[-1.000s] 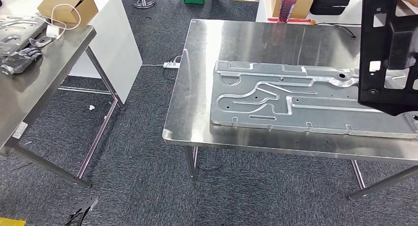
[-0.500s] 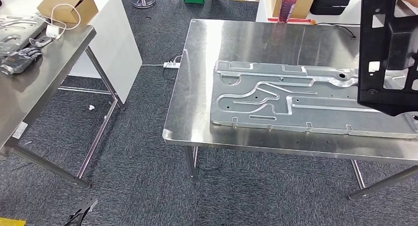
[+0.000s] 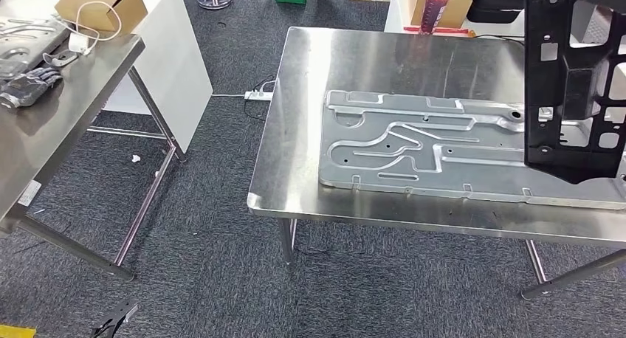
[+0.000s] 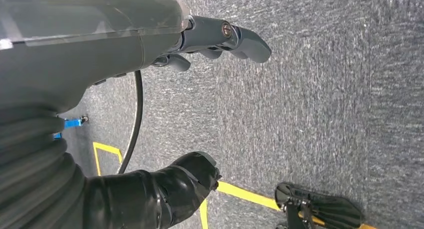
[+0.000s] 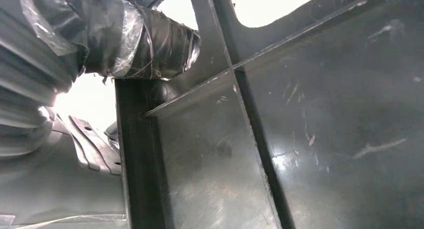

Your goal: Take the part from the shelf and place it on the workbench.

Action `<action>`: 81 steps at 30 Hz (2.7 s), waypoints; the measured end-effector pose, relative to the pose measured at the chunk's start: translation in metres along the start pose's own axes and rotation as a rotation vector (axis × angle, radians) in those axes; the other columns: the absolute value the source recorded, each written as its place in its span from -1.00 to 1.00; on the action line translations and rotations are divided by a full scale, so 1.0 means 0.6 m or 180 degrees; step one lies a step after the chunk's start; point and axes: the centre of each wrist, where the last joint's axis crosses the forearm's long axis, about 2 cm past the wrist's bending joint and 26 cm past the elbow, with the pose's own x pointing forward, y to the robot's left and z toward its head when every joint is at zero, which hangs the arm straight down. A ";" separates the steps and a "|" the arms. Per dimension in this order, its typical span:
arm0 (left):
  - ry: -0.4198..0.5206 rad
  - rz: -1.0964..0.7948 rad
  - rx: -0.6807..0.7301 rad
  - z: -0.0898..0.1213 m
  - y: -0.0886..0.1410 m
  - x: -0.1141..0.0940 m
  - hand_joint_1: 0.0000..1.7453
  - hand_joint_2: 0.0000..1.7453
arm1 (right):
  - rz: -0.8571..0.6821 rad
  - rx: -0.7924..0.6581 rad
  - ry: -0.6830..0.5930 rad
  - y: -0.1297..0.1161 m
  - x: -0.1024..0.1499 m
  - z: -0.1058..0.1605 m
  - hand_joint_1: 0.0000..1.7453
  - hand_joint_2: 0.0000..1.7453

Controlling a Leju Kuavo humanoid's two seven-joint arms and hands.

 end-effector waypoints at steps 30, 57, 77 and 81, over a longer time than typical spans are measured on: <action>0.0064 0.0071 0.0080 0.005 0.007 -0.041 -1.00 1.00 | 0.0080 0.0109 0.0182 0.002 -0.009 0.000 1.00 1.00; -0.0068 0.0020 0.0019 0.003 0.005 -0.020 -1.00 1.00 | 0.0054 -0.0283 0.0409 -0.154 -0.025 0.002 1.00 1.00; -0.0034 0.0186 0.0058 -0.001 -0.001 0.009 -1.00 1.00 | 0.0398 0.0665 0.0121 0.102 0.080 -0.006 0.00 0.00; -0.0075 0.0209 0.0023 -0.001 -0.002 0.015 -1.00 1.00 | 0.0454 0.0697 0.0085 0.110 0.093 -0.007 -1.00 -1.00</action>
